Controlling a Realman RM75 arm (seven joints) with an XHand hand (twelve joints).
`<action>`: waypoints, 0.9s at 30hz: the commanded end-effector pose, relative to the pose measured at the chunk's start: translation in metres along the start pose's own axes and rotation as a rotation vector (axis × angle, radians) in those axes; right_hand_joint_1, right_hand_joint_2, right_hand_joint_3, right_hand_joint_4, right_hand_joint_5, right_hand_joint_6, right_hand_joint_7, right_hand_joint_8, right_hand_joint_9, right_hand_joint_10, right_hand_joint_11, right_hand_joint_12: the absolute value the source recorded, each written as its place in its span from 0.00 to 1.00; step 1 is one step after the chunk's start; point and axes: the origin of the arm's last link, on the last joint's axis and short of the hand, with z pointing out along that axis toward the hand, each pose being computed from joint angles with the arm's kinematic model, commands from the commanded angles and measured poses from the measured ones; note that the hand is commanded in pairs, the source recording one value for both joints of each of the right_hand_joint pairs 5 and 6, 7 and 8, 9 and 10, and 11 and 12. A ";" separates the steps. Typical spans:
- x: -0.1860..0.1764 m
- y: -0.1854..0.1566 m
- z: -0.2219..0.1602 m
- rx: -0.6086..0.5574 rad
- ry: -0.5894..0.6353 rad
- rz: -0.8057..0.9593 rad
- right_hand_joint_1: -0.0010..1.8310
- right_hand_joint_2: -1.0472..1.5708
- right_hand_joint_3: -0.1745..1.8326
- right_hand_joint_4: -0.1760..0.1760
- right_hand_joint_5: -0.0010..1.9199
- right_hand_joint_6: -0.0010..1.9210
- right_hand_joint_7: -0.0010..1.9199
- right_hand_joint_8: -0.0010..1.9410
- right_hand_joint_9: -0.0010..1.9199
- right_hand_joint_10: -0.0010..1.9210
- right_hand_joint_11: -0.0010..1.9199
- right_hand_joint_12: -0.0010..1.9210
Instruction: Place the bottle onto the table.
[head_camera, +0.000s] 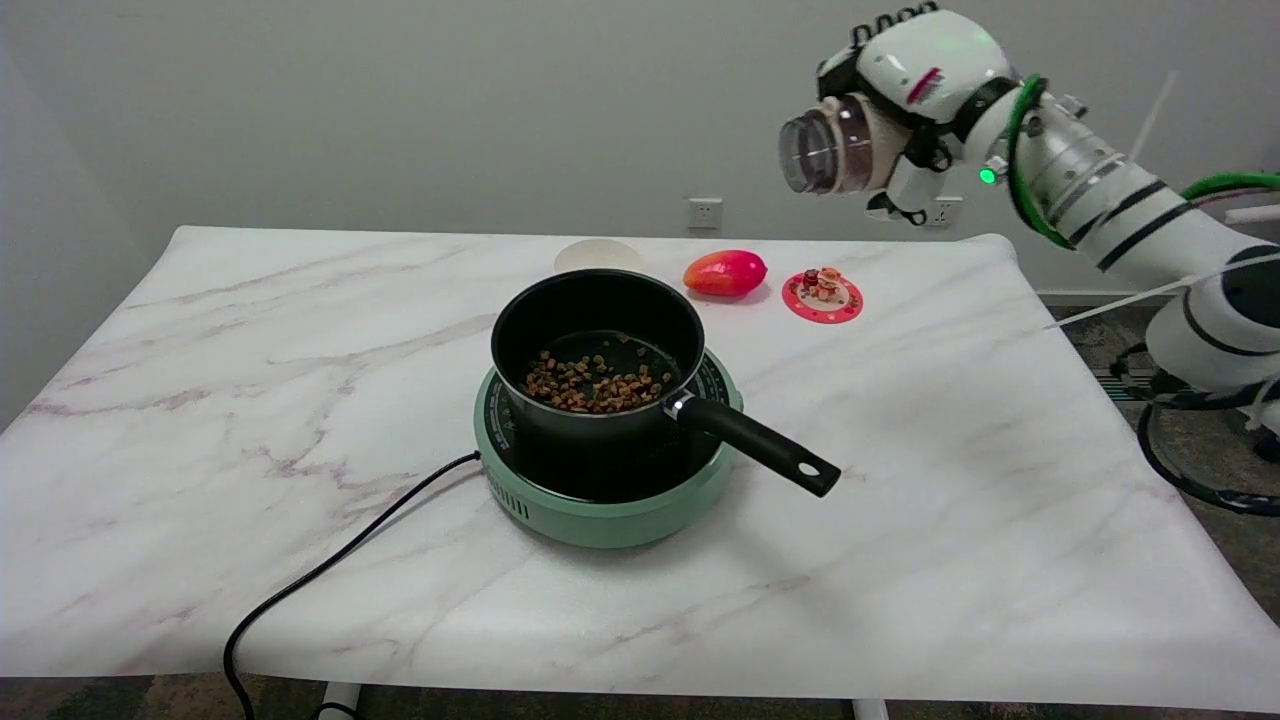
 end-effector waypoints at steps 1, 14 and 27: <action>-0.088 0.100 -0.095 -0.276 0.093 0.906 0.85 0.70 0.47 0.50 1.00 1.00 1.00 0.99 0.72 0.72 0.62 0.62; -0.158 0.099 -0.113 -0.183 0.281 1.308 0.84 0.75 0.43 0.50 1.00 1.00 1.00 0.99 0.75 0.75 0.64 0.64; -0.186 0.080 -0.118 -0.166 0.352 1.501 0.84 0.77 0.42 0.50 1.00 1.00 1.00 0.99 0.76 0.76 0.65 0.65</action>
